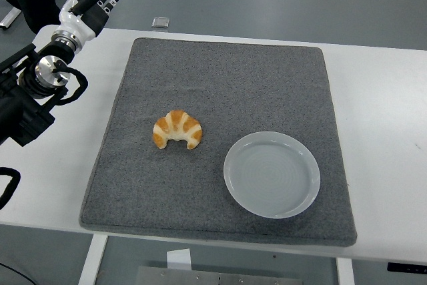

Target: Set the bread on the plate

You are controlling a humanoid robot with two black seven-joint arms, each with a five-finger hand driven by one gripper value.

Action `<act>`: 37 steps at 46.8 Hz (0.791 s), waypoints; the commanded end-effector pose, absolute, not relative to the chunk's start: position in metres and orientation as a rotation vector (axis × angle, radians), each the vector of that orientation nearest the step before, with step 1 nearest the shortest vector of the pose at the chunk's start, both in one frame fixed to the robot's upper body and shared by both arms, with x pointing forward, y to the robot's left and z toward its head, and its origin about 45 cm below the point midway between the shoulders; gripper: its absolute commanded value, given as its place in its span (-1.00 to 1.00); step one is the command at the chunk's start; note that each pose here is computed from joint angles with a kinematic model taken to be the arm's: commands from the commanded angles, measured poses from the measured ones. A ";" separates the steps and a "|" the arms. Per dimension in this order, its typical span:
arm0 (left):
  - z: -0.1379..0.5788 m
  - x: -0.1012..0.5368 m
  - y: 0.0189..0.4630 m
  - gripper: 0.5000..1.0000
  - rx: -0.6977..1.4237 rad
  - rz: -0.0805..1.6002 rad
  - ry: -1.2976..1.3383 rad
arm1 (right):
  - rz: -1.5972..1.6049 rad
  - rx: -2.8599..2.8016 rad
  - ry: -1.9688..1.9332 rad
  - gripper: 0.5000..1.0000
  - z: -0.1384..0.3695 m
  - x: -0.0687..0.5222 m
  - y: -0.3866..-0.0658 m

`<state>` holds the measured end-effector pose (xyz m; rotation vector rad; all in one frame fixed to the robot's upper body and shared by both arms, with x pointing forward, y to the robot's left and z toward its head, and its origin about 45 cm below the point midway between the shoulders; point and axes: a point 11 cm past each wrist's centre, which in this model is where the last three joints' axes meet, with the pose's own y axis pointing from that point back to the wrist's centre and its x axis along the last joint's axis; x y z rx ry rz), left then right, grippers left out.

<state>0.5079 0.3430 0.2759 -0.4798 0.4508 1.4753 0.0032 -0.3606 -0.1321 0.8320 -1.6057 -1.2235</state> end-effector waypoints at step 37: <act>0.336 0.484 0.273 1.00 0.187 1.004 -0.191 | -1.223 0.832 -1.606 0.81 -0.132 0.003 -0.361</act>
